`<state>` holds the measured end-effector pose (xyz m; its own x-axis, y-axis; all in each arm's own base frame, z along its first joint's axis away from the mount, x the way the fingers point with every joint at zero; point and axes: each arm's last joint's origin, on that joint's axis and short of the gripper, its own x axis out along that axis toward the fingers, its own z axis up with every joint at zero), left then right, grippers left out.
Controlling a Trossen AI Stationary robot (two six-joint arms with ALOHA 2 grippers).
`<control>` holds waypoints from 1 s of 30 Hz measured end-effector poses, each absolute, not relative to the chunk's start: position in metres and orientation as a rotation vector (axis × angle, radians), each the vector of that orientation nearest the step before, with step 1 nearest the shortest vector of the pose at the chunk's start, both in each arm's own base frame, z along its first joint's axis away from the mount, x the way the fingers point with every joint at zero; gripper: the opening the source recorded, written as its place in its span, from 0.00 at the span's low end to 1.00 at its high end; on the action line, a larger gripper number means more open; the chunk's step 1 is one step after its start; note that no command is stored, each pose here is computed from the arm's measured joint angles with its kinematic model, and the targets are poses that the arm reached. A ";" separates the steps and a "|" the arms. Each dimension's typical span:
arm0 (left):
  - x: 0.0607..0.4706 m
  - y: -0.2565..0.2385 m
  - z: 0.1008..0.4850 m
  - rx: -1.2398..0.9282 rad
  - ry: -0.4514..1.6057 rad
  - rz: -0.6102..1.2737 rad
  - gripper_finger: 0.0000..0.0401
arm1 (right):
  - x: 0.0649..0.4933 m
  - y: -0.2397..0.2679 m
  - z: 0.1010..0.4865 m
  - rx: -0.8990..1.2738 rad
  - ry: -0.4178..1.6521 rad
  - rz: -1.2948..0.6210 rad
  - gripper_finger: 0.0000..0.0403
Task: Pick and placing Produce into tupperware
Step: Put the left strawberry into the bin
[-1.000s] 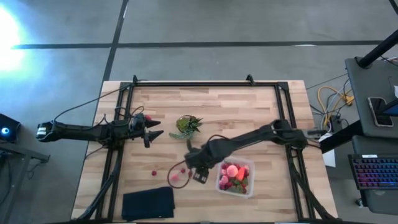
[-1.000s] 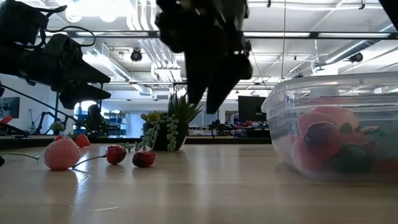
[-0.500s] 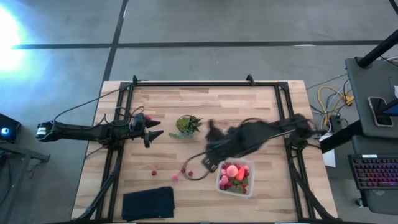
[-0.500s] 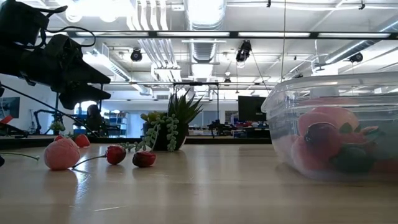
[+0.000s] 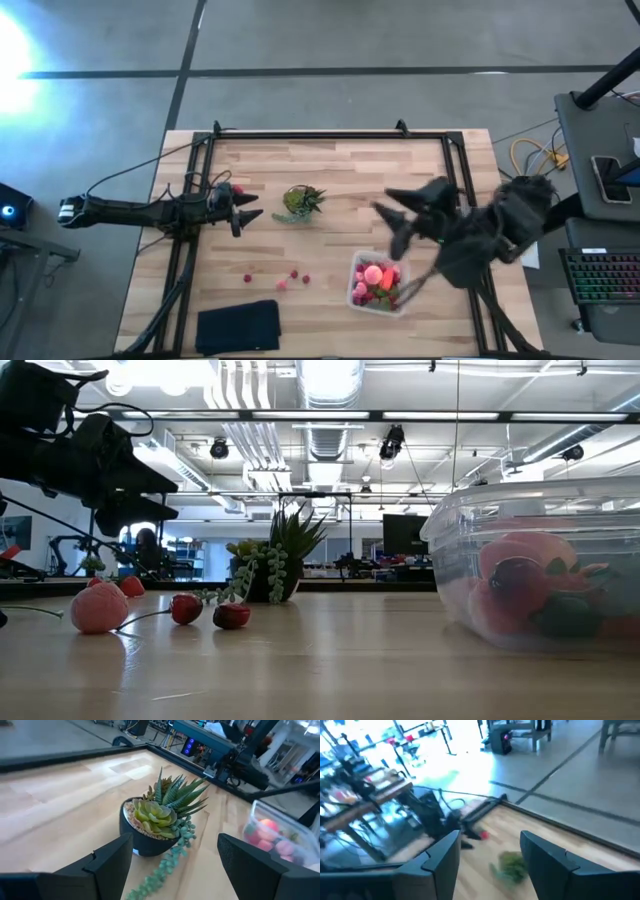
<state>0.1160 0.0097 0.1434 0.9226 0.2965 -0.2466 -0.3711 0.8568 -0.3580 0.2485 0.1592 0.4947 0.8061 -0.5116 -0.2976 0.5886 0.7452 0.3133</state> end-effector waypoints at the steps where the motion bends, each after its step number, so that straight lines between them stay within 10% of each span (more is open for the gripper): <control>1: 0.116 0.010 0.143 -0.437 0.182 0.352 0.69 | 0.241 0.160 0.492 0.376 0.211 -0.619 0.49; 13: 0.119 0.010 0.155 -0.492 0.051 0.331 0.69 | 0.202 0.158 0.398 0.494 0.400 -0.648 0.49; 30: 0.123 0.010 0.152 -0.537 0.079 0.365 0.69 | 0.217 0.063 0.321 0.569 0.161 0.116 0.49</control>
<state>0.1235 0.0104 0.1516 0.9328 0.3188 -0.1681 -0.3598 0.7966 -0.4858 0.2174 0.0626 0.3211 0.9809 0.1535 -0.1194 -0.0647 0.8366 0.5440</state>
